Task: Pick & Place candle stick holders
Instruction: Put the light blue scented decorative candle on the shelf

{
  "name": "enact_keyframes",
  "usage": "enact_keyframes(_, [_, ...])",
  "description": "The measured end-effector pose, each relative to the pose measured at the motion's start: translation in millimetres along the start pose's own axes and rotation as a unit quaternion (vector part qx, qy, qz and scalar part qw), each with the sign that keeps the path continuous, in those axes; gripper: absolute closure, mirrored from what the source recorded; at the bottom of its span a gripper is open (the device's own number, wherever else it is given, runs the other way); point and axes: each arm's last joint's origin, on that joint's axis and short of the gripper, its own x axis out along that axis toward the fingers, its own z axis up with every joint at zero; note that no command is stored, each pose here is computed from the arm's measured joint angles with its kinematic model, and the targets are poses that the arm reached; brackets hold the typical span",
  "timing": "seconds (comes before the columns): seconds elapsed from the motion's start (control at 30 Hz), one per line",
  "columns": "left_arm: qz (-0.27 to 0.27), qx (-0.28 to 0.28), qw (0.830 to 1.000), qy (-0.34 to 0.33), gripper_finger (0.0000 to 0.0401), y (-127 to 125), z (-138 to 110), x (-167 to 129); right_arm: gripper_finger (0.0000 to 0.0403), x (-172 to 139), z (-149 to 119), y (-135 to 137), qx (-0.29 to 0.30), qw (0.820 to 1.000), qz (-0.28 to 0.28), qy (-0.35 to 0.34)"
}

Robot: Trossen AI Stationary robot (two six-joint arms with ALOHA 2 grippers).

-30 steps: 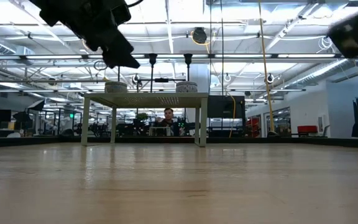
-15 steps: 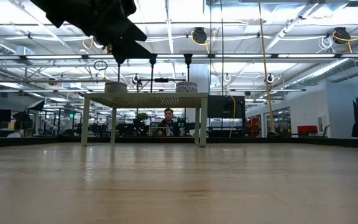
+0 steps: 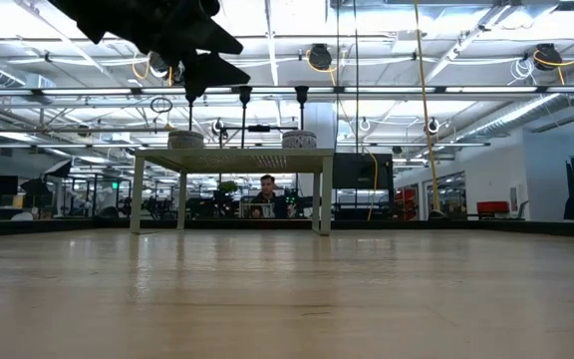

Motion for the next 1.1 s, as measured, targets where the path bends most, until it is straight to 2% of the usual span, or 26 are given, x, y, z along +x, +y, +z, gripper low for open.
enact_keyframes(0.23, [0.0, -0.006, 1.0, -0.006, 0.0118, 0, 1, 0, 0.0085, 5, -12, 1, -0.034, 0.999, -0.004, 0.041])
enact_keyframes(0.53, [-0.004, -0.011, 0.999, -0.052, 0.0118, -1, 10, -1, 0.0085, 18, -29, -3, -0.036, 0.996, -0.017, 0.082])
enact_keyframes(0.77, [-0.004, 0.004, 0.998, -0.056, 0.0118, -1, 11, -1, 0.0085, 26, -41, -7, -0.043, 0.993, -0.04, 0.105])
enact_keyframes(0.87, [-0.004, 0.006, 0.998, -0.061, 0.0118, -1, 12, -1, 0.0085, 27, -43, -10, -0.043, 0.991, -0.073, 0.1])
enact_keyframes(1.1, [-0.004, 0.004, 0.998, -0.06, 0.0118, -1, 12, -1, 0.0085, 26, -38, -19, -0.046, 0.978, -0.195, 0.057])
